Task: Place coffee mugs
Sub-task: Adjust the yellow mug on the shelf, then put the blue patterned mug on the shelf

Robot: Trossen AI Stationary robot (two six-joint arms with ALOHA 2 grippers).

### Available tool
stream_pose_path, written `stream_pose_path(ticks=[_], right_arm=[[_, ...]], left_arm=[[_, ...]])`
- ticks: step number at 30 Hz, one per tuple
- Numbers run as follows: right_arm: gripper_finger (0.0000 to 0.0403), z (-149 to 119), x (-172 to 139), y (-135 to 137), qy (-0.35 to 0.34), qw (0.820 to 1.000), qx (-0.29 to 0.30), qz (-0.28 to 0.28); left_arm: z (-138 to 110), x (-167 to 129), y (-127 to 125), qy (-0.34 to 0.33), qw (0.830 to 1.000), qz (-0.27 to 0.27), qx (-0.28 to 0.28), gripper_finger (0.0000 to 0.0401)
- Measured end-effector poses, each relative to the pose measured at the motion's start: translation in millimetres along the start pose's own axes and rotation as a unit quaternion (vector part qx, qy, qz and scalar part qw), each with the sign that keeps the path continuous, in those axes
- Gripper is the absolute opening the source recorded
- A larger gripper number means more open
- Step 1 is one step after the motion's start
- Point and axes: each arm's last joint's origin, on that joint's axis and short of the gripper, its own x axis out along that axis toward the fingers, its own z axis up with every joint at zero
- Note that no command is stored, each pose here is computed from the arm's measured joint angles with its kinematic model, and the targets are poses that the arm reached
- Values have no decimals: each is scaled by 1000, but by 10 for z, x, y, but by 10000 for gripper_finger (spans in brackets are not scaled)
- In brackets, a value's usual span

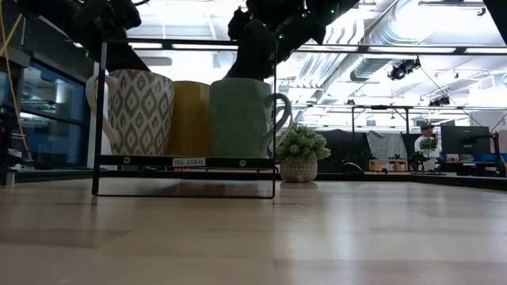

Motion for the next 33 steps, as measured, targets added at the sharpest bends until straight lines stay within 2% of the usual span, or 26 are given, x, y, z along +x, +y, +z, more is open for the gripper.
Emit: stream_pose_path(ticks=[3,7,11,14,19,24,33], right_arm=[[19,3,-48,-4,12,1000,-6,-20],[19,127,-262,-30,64,996,-9,-62],[19,194,-428,-16,121,990,-5,-71],[19,94,-475,18,183,980,21,-72],[19,-58,-486,18,247,961,39,-115],[18,8,-478,9,219,967,13,-133],[18,23,-472,30,206,974,21,-89]], left_arm=[[-2,0,0,1,1000,0,0,78],[-3,0,1,1,1000,0,0,78],[-4,1,1,2,1000,0,0,78],[-5,0,0,2,1000,0,0,78],[-3,1,-1,2,1000,0,0,78],[-2,0,-1,1,1000,0,0,78],[-2,1,-1,1,1000,0,0,78]])
